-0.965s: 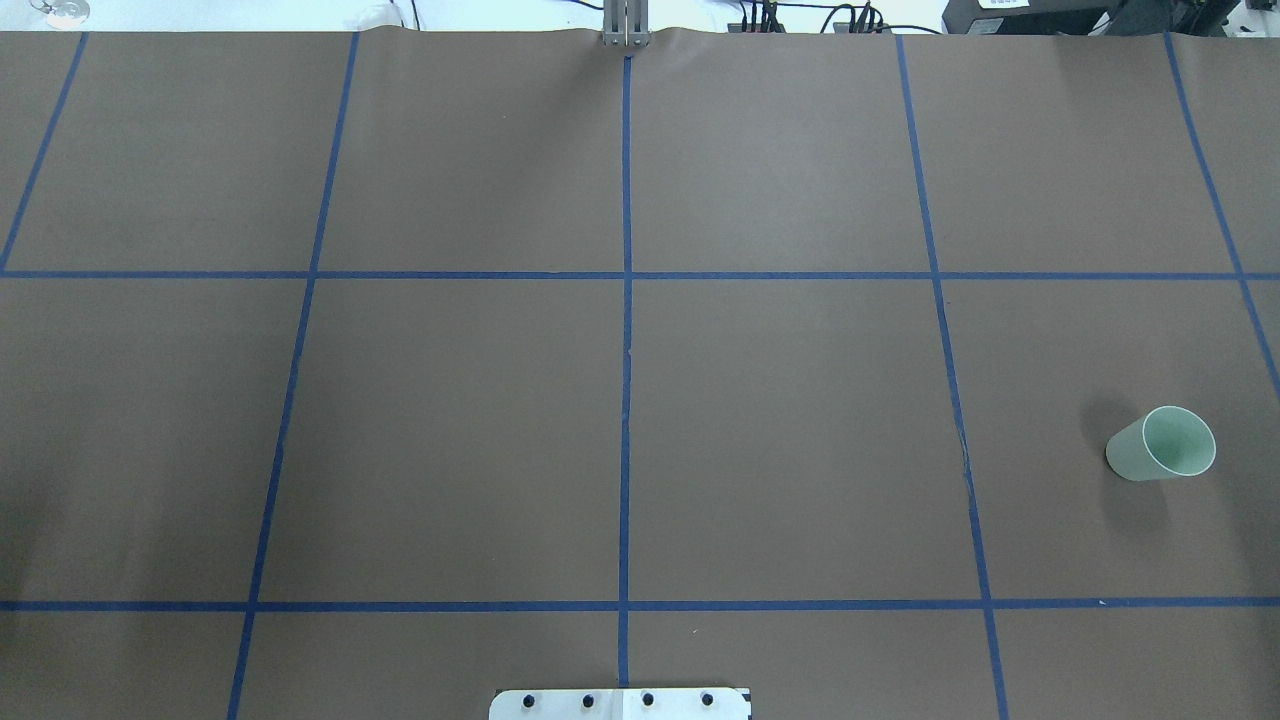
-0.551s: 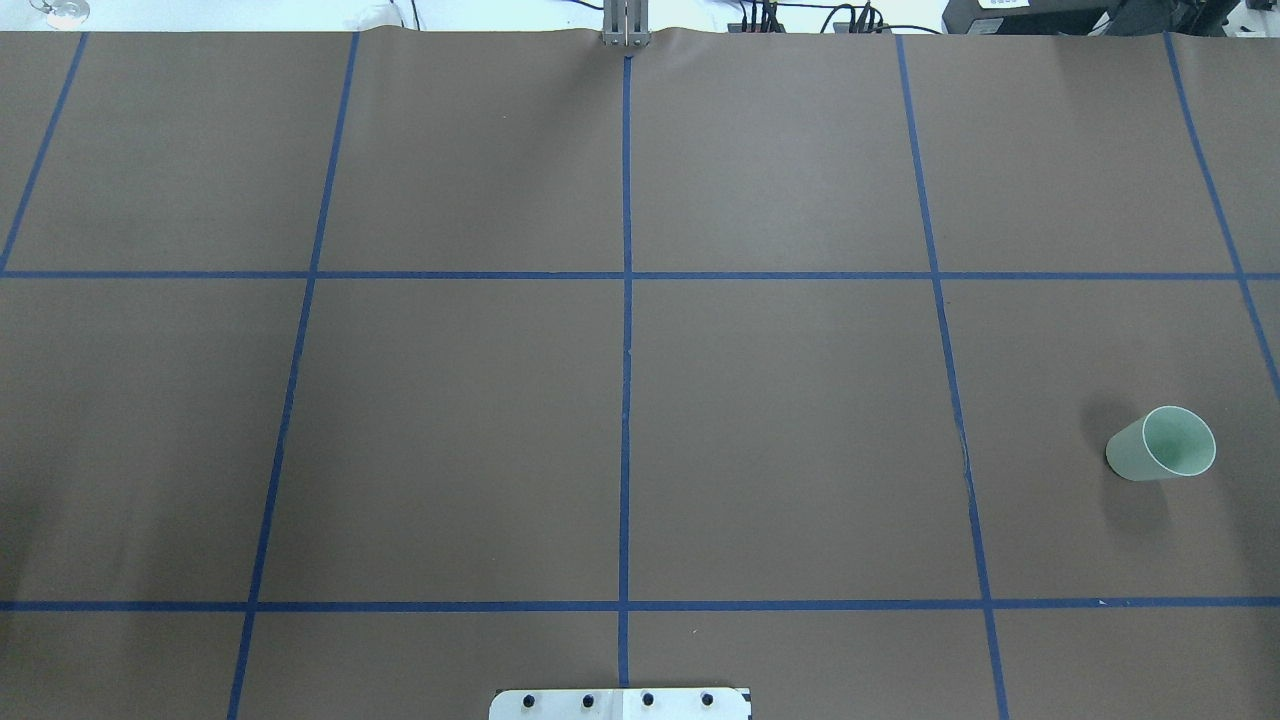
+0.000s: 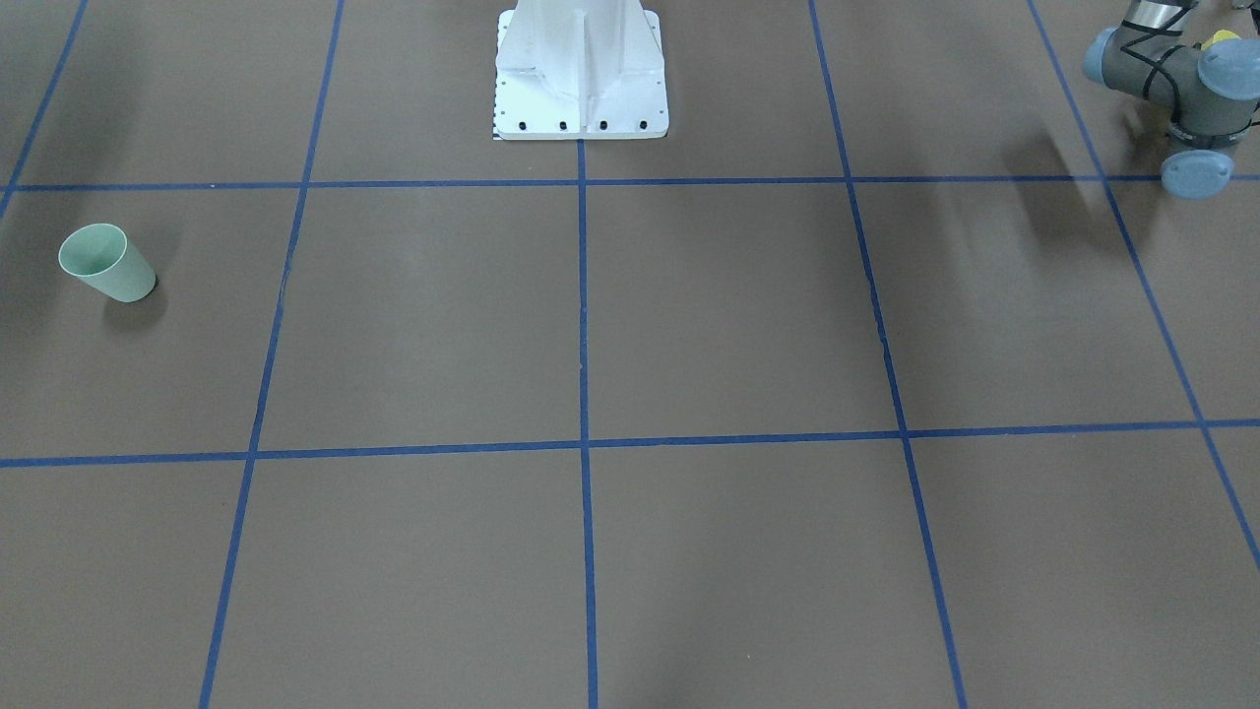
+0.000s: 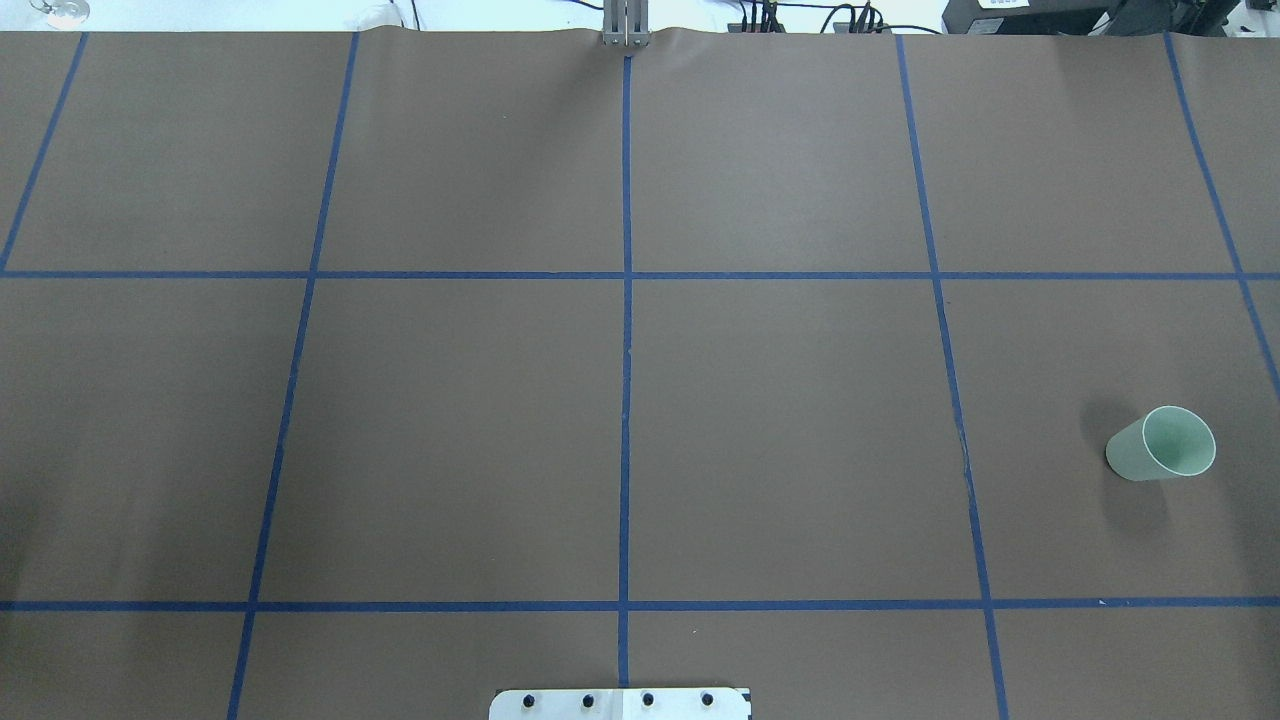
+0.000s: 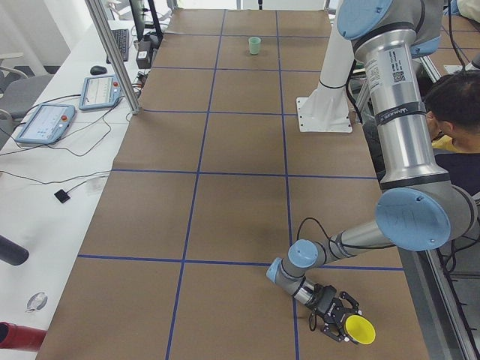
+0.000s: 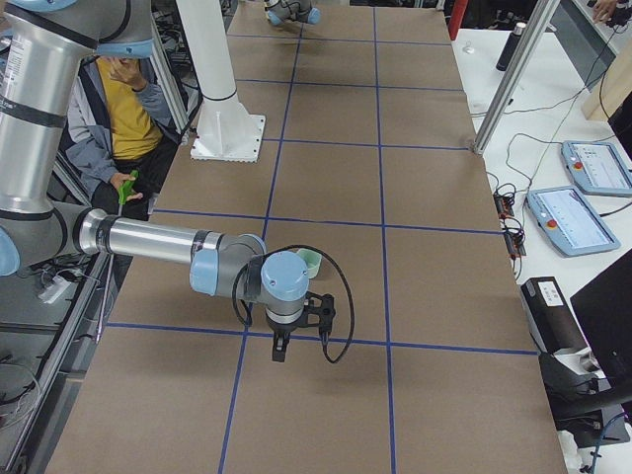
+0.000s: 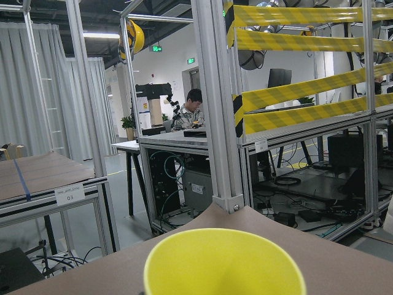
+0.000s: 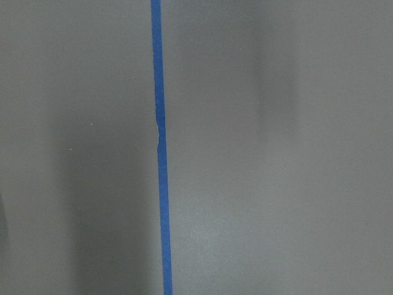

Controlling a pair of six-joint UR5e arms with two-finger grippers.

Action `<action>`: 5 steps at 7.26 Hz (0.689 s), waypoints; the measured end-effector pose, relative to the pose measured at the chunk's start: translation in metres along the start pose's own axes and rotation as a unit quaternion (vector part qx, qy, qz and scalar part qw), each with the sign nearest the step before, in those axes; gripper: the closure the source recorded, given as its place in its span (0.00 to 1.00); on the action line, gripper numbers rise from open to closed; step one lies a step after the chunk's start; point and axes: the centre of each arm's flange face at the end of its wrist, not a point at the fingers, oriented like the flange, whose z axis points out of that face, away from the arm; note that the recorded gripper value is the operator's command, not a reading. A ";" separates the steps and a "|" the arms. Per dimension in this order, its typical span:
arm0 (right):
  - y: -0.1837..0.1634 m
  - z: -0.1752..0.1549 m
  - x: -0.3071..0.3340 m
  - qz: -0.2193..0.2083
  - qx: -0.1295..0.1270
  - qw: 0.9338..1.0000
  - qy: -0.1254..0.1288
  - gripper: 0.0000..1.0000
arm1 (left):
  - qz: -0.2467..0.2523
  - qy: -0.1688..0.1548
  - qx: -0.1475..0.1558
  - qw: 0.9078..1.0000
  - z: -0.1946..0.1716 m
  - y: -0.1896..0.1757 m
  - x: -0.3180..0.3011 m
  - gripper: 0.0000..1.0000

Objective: Transfer and stack yellow cup on green cup

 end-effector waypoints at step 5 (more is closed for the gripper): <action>0.000 0.001 -0.001 0.002 -0.001 1.000 -0.008 0.00 | 0.063 0.094 0.059 0.992 0.037 -0.097 -0.006 0.74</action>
